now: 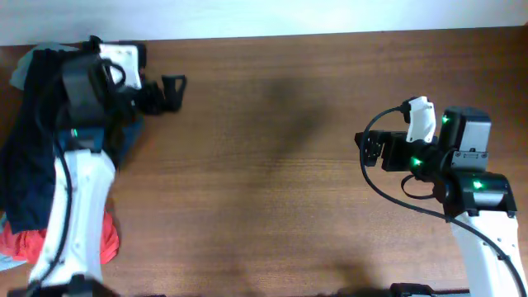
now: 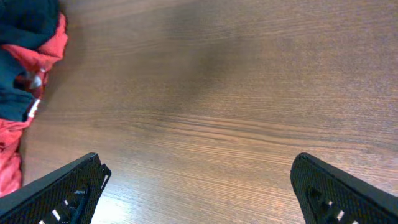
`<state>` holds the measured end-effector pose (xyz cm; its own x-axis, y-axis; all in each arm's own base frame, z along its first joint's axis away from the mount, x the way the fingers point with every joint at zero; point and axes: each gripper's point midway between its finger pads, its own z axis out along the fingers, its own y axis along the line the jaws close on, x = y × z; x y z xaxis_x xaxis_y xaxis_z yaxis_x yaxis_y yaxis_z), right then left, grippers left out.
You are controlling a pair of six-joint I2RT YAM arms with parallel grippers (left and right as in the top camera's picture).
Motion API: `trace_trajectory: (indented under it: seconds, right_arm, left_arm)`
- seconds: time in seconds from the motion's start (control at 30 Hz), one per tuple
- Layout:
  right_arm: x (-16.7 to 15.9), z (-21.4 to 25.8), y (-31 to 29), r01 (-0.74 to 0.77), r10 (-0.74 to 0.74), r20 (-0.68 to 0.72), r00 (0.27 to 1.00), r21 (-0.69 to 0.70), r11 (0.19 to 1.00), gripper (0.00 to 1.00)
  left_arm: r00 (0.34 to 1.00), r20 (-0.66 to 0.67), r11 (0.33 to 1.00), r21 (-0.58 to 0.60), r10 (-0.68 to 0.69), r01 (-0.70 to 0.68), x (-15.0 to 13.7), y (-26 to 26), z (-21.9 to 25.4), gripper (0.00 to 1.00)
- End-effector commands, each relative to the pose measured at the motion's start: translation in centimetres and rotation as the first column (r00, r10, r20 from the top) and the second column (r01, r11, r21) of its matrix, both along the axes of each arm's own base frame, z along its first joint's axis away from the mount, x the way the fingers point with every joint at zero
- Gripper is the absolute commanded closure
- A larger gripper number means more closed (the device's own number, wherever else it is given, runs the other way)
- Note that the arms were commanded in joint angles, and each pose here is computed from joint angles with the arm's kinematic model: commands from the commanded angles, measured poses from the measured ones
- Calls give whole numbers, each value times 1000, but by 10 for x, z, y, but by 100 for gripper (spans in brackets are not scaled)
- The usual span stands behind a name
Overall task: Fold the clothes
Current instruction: 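Reach the left gripper into the clothes pile and grasp the navy shorts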
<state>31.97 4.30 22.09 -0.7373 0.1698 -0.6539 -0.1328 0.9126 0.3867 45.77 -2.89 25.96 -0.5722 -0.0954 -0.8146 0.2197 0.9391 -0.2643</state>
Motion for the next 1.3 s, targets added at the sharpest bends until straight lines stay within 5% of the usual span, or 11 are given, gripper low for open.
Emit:
trace_trajectory:
  seconds: [0.0, 0.13, 0.37, 0.97, 1.27]
  right_arm:
    - [5, 7, -3, 3, -3, 12, 1000, -23, 1000, 2]
    - [-1, -1, 5, -32, 32, -30, 999, 7, 999, 2]
    - [-7, -20, 22, -124, 122, -96, 988, -14, 992, 2]
    - [-3, -27, 44, -194, 192, -100, 976, -13, 981, 2]
    - [-2, -26, 44, -193, 191, -95, 977, -14, 981, 2]
  left_arm:
    - [971, -47, 960, 164, 236, -226, 24, 50, -11, 1]
    - [916, -26, 883, 281, 400, -377, 35, 87, -13, 5]
    - [773, 201, 696, 343, 601, -630, 56, 157, 16, 7]
    - [757, 199, 621, 462, 623, -633, 132, 236, -52, 6]
    - [732, 174, 583, 497, 659, -643, 138, 252, -78, 6]
